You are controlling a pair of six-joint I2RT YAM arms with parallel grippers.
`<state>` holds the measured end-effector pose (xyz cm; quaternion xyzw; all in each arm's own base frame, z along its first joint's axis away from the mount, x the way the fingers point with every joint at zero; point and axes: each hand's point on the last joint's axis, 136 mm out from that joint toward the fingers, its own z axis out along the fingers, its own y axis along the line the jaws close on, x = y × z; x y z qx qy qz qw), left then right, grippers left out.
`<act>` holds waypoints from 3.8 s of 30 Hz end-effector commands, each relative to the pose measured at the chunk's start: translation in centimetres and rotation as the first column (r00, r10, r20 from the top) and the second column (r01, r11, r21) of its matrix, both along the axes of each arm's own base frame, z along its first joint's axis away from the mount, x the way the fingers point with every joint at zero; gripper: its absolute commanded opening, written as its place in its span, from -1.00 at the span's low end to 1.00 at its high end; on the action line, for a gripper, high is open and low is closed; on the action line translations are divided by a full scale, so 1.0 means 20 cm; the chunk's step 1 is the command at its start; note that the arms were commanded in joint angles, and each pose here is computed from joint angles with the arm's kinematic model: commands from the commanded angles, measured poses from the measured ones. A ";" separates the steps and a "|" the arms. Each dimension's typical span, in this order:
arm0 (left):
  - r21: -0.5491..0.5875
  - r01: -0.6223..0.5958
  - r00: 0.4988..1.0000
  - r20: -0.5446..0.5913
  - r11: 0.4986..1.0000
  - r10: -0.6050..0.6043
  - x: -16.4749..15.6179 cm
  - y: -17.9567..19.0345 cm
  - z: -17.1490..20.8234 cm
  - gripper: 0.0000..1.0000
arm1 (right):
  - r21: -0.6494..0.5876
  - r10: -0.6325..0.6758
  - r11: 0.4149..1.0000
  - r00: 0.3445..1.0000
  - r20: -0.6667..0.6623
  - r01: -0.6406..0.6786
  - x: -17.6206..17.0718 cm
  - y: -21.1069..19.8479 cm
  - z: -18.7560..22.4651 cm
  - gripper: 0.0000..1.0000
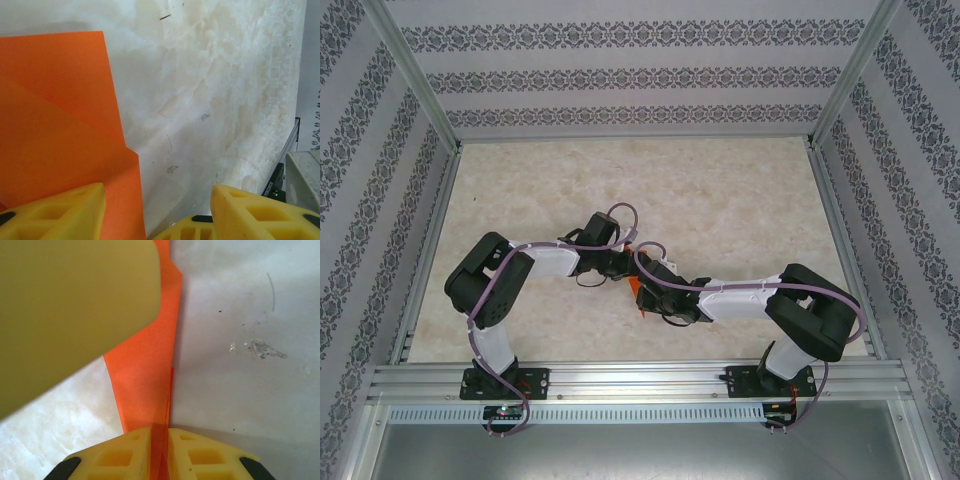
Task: Fold a paper plane with a square sheet of paper (pick it up from the middle)
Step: Fold the wing for the fifth time at the center of the table.
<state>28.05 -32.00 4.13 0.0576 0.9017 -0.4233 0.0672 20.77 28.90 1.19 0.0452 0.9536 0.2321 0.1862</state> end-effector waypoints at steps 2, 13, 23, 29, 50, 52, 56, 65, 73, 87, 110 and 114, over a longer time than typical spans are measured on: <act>0.028 -0.015 1.000 -0.012 0.999 0.015 -0.01 0.01 -0.06 0.17 | -0.009 -0.006 1.000 0.998 -0.060 0.006 -0.04 -0.02 -0.11 -0.65; 0.076 -0.032 0.999 -0.033 0.997 0.035 -0.02 0.04 -0.11 0.16 | 0.143 -0.046 0.989 0.999 0.001 0.045 -0.02 0.00 0.05 -0.53; 0.069 -0.030 0.999 -0.031 0.997 0.032 -0.01 0.03 -0.09 0.16 | 0.133 0.032 0.991 0.999 -0.030 -0.028 -0.06 0.04 0.06 -0.36; 0.068 -0.024 0.999 -0.024 0.997 0.026 -0.01 0.03 -0.08 0.16 | 0.060 0.002 0.998 0.999 -0.053 0.001 -0.08 -0.03 -0.02 -0.56; 0.079 -0.015 0.999 -0.032 0.997 0.017 -0.03 0.04 -0.09 0.16 | 0.241 -0.084 0.968 0.995 0.052 0.069 -0.02 -0.09 0.23 -0.45; 0.077 -0.014 0.999 -0.032 0.997 0.016 -0.03 0.04 -0.09 0.16 | 0.313 -0.062 0.949 0.995 0.079 0.035 -0.01 -0.06 0.30 -0.55; 0.080 -0.013 0.999 -0.029 0.997 0.015 -0.03 0.04 -0.09 0.16 | 0.406 -0.012 0.914 0.996 0.084 -0.023 0.00 0.06 0.38 -0.77; 0.079 -0.013 0.999 -0.029 0.997 0.015 -0.02 0.04 -0.08 0.16 | 0.438 -0.021 0.899 1.000 0.014 0.012 0.04 0.16 0.24 -0.95; 0.084 -0.009 0.999 -0.032 0.996 0.011 -0.03 0.04 -0.09 0.16 | 0.348 -0.051 0.935 0.997 -0.057 0.067 -0.01 0.07 0.05 -0.96; 0.089 -0.003 0.999 -0.036 0.996 0.007 -0.03 0.04 -0.10 0.16 | 0.282 -0.066 0.954 0.991 -0.116 0.097 -0.10 -0.03 -0.10 -0.95; 0.092 -0.004 0.999 -0.039 0.996 0.008 -0.03 0.04 -0.10 0.16 | 0.330 -0.022 0.943 0.995 -0.098 0.053 -0.11 0.08 0.03 -0.88; 0.095 0.000 0.999 -0.040 0.995 0.004 -0.04 0.04 -0.10 0.16 | 0.291 -0.060 0.952 0.990 -0.125 0.095 -0.15 -0.01 -0.05 -0.88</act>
